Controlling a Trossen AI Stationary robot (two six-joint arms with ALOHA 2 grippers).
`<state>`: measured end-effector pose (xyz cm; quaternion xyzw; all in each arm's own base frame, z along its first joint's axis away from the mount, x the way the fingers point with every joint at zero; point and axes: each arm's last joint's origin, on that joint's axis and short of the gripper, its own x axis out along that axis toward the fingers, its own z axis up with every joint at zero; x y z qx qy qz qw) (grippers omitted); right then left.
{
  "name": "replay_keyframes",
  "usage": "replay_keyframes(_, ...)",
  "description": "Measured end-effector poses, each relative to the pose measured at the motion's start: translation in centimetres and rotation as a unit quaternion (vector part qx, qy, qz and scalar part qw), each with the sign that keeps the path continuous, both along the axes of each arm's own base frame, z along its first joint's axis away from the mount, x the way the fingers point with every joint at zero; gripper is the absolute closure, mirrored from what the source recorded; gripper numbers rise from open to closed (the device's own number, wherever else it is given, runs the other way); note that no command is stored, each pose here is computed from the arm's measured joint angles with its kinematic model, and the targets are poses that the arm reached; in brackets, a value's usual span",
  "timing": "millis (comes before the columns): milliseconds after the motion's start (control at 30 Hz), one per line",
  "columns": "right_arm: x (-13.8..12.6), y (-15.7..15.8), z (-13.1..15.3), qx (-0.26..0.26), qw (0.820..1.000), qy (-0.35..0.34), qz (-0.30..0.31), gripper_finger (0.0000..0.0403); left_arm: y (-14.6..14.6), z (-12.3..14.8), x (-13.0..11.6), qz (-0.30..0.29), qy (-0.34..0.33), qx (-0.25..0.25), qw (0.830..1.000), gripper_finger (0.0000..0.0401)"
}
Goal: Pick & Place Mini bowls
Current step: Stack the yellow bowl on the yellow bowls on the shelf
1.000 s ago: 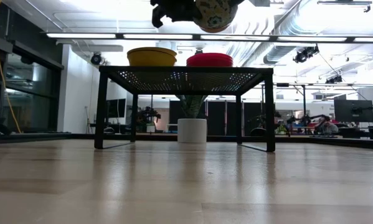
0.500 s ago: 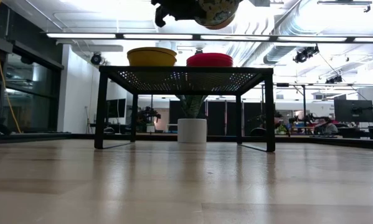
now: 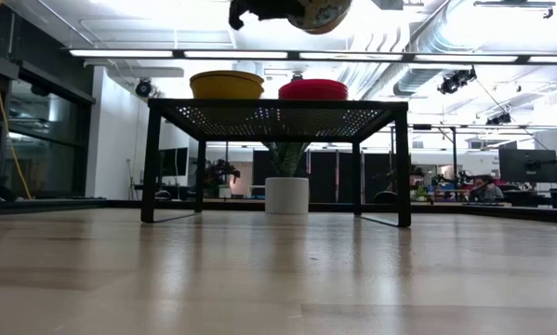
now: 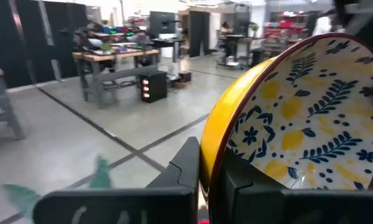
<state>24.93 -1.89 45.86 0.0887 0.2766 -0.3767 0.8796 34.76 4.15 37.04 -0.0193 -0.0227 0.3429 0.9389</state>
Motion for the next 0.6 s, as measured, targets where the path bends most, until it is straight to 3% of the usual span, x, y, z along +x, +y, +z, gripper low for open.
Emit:
replay_keyframes(200,-3.0,-0.4,1.3,-0.034,0.999,0.002,-0.032,0.0207,0.0,0.1,-1.6,0.022,0.059,0.002,0.998,0.0394)
replay_keyframes(467,-7.1,-0.3,2.0,-0.028,0.998,0.002,-0.051,0.0235,0.0,1.7,-3.3,0.03,0.054,0.008,0.998,0.0394)
replay_keyframes(600,-8.2,-0.2,2.2,-0.022,0.998,0.005,-0.054,0.0251,-0.2,2.2,-5.2,0.031,0.089,0.006,0.996,0.0394)
